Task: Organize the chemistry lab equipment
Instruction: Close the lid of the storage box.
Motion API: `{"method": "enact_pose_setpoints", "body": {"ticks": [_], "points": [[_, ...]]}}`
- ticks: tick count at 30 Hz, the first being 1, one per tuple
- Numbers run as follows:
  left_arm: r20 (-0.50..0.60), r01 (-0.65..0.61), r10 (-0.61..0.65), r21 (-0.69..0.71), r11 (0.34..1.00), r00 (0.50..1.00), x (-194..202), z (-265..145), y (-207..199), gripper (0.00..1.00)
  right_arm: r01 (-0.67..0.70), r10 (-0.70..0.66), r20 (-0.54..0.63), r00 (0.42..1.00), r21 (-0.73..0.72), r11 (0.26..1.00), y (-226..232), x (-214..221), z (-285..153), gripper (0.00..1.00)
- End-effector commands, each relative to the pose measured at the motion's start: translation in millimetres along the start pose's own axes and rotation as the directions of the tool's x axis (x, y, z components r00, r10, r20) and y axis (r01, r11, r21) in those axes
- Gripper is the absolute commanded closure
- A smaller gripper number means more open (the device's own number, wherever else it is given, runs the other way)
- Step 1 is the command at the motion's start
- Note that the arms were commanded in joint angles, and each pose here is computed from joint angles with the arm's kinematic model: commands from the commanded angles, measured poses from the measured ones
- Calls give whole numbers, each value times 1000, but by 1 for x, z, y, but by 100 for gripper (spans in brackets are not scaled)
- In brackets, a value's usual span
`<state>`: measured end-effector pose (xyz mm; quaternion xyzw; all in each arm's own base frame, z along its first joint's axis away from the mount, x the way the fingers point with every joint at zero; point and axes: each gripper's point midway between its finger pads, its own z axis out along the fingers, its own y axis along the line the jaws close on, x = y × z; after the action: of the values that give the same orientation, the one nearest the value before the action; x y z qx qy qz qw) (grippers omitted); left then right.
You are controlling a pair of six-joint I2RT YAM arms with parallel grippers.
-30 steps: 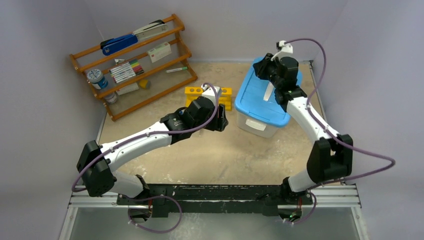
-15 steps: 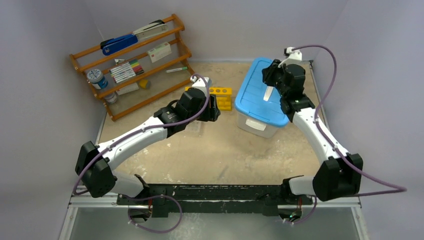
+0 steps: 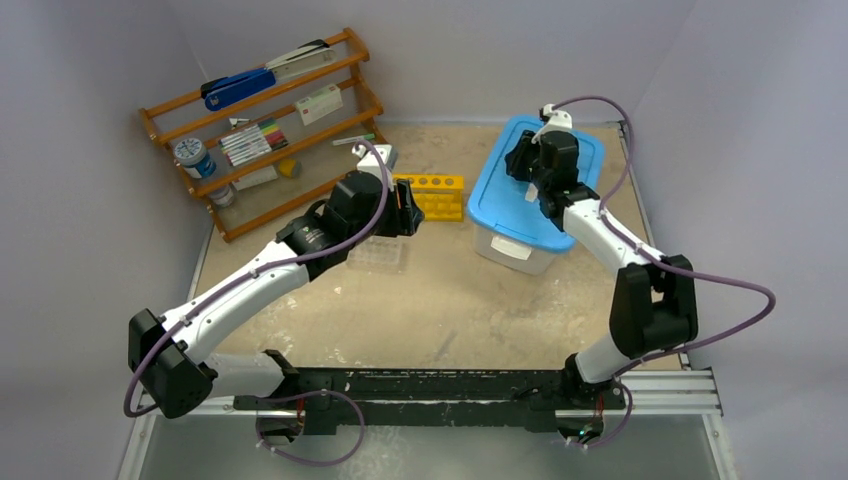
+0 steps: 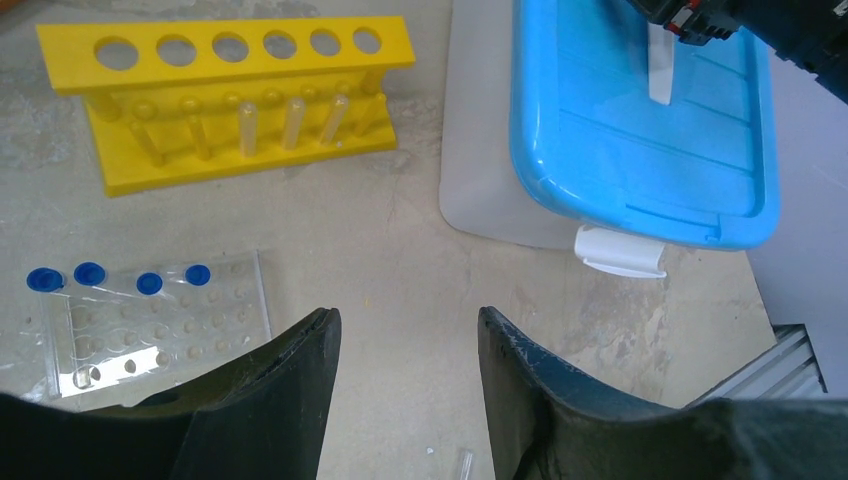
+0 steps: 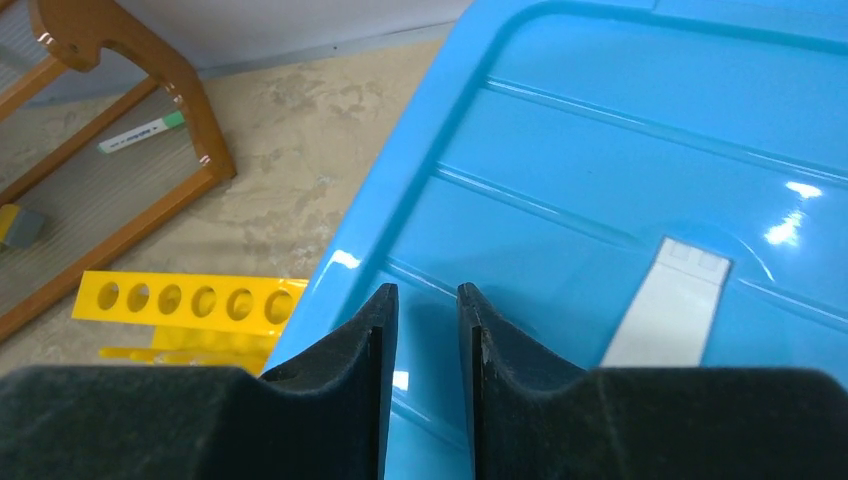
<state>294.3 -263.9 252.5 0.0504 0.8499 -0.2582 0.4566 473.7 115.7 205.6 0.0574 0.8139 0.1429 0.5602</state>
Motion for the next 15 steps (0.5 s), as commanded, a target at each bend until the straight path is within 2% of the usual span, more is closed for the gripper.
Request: {"method": "enact_pose_setpoints", "body": {"ticks": [1, 3, 6, 9, 10, 15], "points": [[21, -15, 14, 23, 1000, 1000, -4, 1, -1, 48, -19, 14, 101, 995, 45, 999, 0, -46, -30, 69], [15, -2, 2, 56, 998, 1000, -1, 6, -7, 48, -15, 9, 159, 987, 36, 999, 4, -69, -48, 69], [26, 28, -31, 108, 994, 999, -3, 14, -21, 50, -1, -27, 233, 972, 117, 993, -9, -99, -67, 65], [56, 45, -53, 143, 989, 997, -8, 20, -35, 55, 18, -57, 198, 978, 193, 981, -36, -102, -68, 63], [63, 48, -59, 160, 986, 996, -10, 21, -43, 58, 23, -62, 171, 983, 222, 975, -47, -100, -65, 64], [28, 42, -50, 218, 975, 998, 1, 39, -79, 87, 40, -64, 56, 996, 364, 931, -92, -73, -55, 65]]}}
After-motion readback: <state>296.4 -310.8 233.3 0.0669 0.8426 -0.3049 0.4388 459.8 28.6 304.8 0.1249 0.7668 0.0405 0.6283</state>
